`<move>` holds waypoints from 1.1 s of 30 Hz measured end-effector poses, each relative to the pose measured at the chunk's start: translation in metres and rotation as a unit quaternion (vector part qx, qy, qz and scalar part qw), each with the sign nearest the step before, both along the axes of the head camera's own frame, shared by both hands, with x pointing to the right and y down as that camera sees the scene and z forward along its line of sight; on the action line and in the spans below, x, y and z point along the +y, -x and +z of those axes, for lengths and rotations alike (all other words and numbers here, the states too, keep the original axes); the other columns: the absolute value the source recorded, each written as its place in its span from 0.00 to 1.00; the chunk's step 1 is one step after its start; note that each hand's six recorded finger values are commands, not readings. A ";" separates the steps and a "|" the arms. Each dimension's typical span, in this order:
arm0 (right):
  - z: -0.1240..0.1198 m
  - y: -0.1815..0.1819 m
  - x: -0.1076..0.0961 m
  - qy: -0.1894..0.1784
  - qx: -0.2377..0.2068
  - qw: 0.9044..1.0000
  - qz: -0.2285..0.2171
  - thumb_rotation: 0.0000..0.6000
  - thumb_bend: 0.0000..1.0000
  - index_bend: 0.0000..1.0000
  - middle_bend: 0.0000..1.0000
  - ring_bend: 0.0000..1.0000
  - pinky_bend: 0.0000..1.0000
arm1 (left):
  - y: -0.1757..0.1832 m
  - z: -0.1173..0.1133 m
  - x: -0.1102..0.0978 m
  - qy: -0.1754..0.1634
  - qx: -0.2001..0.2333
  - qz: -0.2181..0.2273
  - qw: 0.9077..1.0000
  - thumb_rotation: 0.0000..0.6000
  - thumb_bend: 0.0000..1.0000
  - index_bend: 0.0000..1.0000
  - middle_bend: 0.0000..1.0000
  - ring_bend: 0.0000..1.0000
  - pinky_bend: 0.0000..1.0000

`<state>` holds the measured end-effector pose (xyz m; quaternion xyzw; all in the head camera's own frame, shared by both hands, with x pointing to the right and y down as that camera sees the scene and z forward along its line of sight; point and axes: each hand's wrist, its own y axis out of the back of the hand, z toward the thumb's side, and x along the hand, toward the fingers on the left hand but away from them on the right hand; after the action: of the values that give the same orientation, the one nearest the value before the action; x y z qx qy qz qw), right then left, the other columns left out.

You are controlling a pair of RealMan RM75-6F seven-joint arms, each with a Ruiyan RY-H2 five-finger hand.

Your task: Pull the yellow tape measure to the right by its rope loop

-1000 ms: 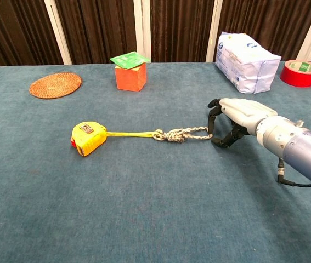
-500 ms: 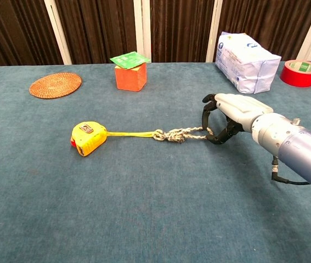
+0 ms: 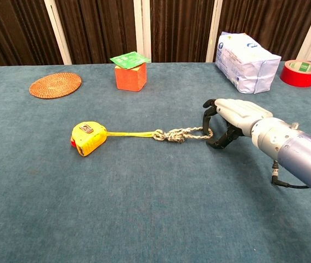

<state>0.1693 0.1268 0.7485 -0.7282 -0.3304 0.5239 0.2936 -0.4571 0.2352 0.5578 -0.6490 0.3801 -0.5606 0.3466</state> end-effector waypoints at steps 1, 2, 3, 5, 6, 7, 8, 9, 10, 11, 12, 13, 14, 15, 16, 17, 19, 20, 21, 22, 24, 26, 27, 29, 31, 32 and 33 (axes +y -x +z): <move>0.001 0.000 0.000 0.001 0.001 1.000 0.000 1.00 0.40 0.51 0.13 0.00 0.00 | 0.000 0.000 0.000 0.000 0.000 0.000 1.000 1.00 0.00 0.00 0.00 0.00 0.00; 0.001 0.000 0.001 0.002 0.001 1.000 -0.001 1.00 0.41 0.52 0.13 0.00 0.00 | 0.000 0.000 0.000 0.001 0.000 -0.001 1.000 1.00 0.00 0.00 0.00 0.00 0.00; 0.002 0.001 0.001 0.003 0.001 1.000 -0.001 1.00 0.41 0.52 0.13 0.00 0.00 | 0.000 0.000 0.000 0.001 0.000 -0.001 1.000 1.00 0.00 0.00 0.00 0.00 0.00; 0.002 0.001 0.002 0.005 0.001 1.000 -0.002 1.00 0.42 0.53 0.14 0.00 0.00 | 0.000 0.000 0.000 0.001 0.001 -0.001 1.000 1.00 0.00 0.00 0.00 0.00 0.00; 0.003 0.002 0.002 0.005 0.001 1.000 -0.002 1.00 0.42 0.54 0.14 0.00 0.00 | 0.000 0.000 0.000 0.001 0.001 -0.001 1.000 1.00 0.00 0.00 0.00 0.00 0.00; 0.003 0.002 0.003 0.006 0.001 1.000 -0.002 1.00 0.43 0.55 0.14 0.00 0.00 | 0.000 0.000 0.000 0.001 0.001 -0.002 1.000 1.00 0.00 0.00 0.00 0.00 0.00; 0.003 0.002 0.003 0.007 0.001 1.000 -0.002 1.00 0.44 0.57 0.14 0.00 0.00 | 0.000 0.000 0.000 0.002 0.001 -0.002 1.000 1.00 0.00 0.00 0.00 0.00 0.00; 0.004 0.002 0.003 0.008 0.001 1.000 -0.003 1.00 0.45 0.57 0.14 0.00 0.00 | 0.000 0.000 0.000 0.002 0.001 -0.002 1.000 1.00 0.00 0.00 0.00 0.00 0.00; 0.004 0.003 0.004 0.009 0.001 1.000 -0.003 1.00 0.46 0.58 0.15 0.00 0.00 | 0.000 0.000 0.000 0.002 0.001 -0.002 1.000 1.00 0.00 0.00 0.00 0.00 0.00; 0.004 0.003 0.004 0.009 0.001 1.000 -0.002 1.00 0.47 0.59 0.15 0.00 0.00 | 0.000 0.000 0.000 0.002 0.001 -0.002 1.000 1.00 0.00 0.00 0.00 0.00 0.00; 0.004 0.003 0.004 0.009 0.001 1.000 -0.002 1.00 0.47 0.59 0.15 0.00 0.00 | 0.000 0.000 0.000 0.002 0.001 -0.003 1.000 1.00 0.00 0.00 0.00 0.00 0.00; 0.004 0.003 0.004 0.009 0.001 1.000 -0.002 1.00 0.47 0.59 0.15 0.00 0.00 | 0.000 0.000 0.000 0.002 0.001 -0.003 1.000 1.00 0.00 0.00 0.00 0.00 0.00; 0.004 0.003 0.005 0.009 0.001 1.000 -0.002 1.00 0.47 0.59 0.15 0.00 0.00 | 0.000 0.000 0.000 0.002 0.001 -0.003 1.000 1.00 0.00 0.00 0.00 0.00 0.00; 0.003 0.003 0.005 0.009 0.000 1.000 -0.002 1.00 0.47 0.60 0.15 0.00 0.00 | 0.000 0.000 0.000 0.002 0.001 -0.003 1.000 1.00 0.00 0.00 0.00 0.00 0.00; 0.003 0.003 0.005 0.010 -0.001 1.000 -0.001 1.00 0.47 0.60 0.15 0.00 0.00 | 0.000 0.000 0.000 0.002 0.001 -0.003 1.000 1.00 0.00 0.00 0.00 0.00 0.00; 0.003 0.004 0.005 0.010 -0.002 1.000 -0.001 1.00 0.47 0.61 0.15 0.00 0.00 | 0.000 0.000 0.000 0.003 0.001 -0.003 1.000 1.00 0.00 0.00 0.00 0.00 0.00; 0.002 0.004 0.004 0.009 -0.003 1.000 0.001 1.00 0.47 0.61 0.15 0.00 0.00 | 0.000 0.000 0.000 0.003 0.001 -0.003 1.000 1.00 0.00 0.00 0.00 0.00 0.00; 0.001 0.004 0.004 0.009 -0.003 1.000 0.001 1.00 0.47 0.61 0.15 0.00 0.00 | 0.000 0.001 0.000 0.003 0.002 -0.004 1.000 1.00 0.00 0.00 0.00 0.00 0.00; 0.001 0.003 0.004 0.008 -0.003 1.000 0.001 1.00 0.47 0.61 0.15 0.00 0.00 | 0.001 0.001 0.000 0.004 0.002 -0.004 1.000 1.00 0.00 0.00 0.00 0.00 0.00; 0.000 0.003 0.003 0.007 -0.003 1.000 0.002 1.00 0.47 0.61 0.15 0.00 0.00 | 0.001 0.001 0.000 0.004 0.002 -0.004 1.000 1.00 0.00 0.00 0.00 0.00 0.00; -0.002 0.002 0.001 0.005 -0.004 1.000 0.004 1.00 0.47 0.61 0.15 0.00 0.00 | 0.001 0.000 0.000 0.003 0.001 -0.004 1.000 1.00 0.00 0.00 0.00 0.00 0.00; -0.003 0.001 -0.001 0.002 -0.003 1.000 0.006 1.00 0.47 0.61 0.15 0.00 0.00 | 0.001 0.000 0.000 0.003 0.001 -0.004 1.000 1.00 0.00 0.00 0.00 0.00 0.00; -0.004 0.000 -0.002 0.000 -0.002 1.000 0.007 1.00 0.47 0.61 0.15 0.00 0.00 | 0.001 0.000 0.000 0.003 0.001 -0.004 1.000 1.00 0.00 0.00 0.00 0.00 0.00; -0.007 -0.003 -0.005 -0.005 0.000 1.000 0.009 1.00 0.47 0.61 0.15 0.00 0.00 | 0.001 0.000 0.000 0.003 0.001 -0.004 1.000 1.00 0.00 0.00 0.00 0.00 0.00; -0.010 -0.006 -0.008 -0.010 0.002 1.000 0.012 1.00 0.47 0.61 0.15 0.00 0.00 | 0.001 0.000 0.000 0.004 0.001 -0.004 1.000 1.00 0.00 0.00 0.00 0.00 0.00; -0.011 -0.008 -0.010 -0.011 0.003 1.000 0.014 1.00 0.47 0.61 0.15 0.00 0.00 | 0.001 0.000 0.001 0.004 0.001 -0.004 1.000 1.00 0.00 0.00 0.00 0.00 0.00; -0.012 -0.010 -0.011 -0.013 0.004 1.000 0.015 1.00 0.47 0.61 0.15 0.00 0.00 | 0.001 0.000 0.001 0.004 0.001 -0.004 1.000 1.00 0.00 0.00 0.00 0.00 0.00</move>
<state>0.1791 0.1160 0.7368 -0.7171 -0.3469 0.5270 0.2962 -0.4577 0.2358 0.5580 -0.6490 0.3812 -0.5629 0.3415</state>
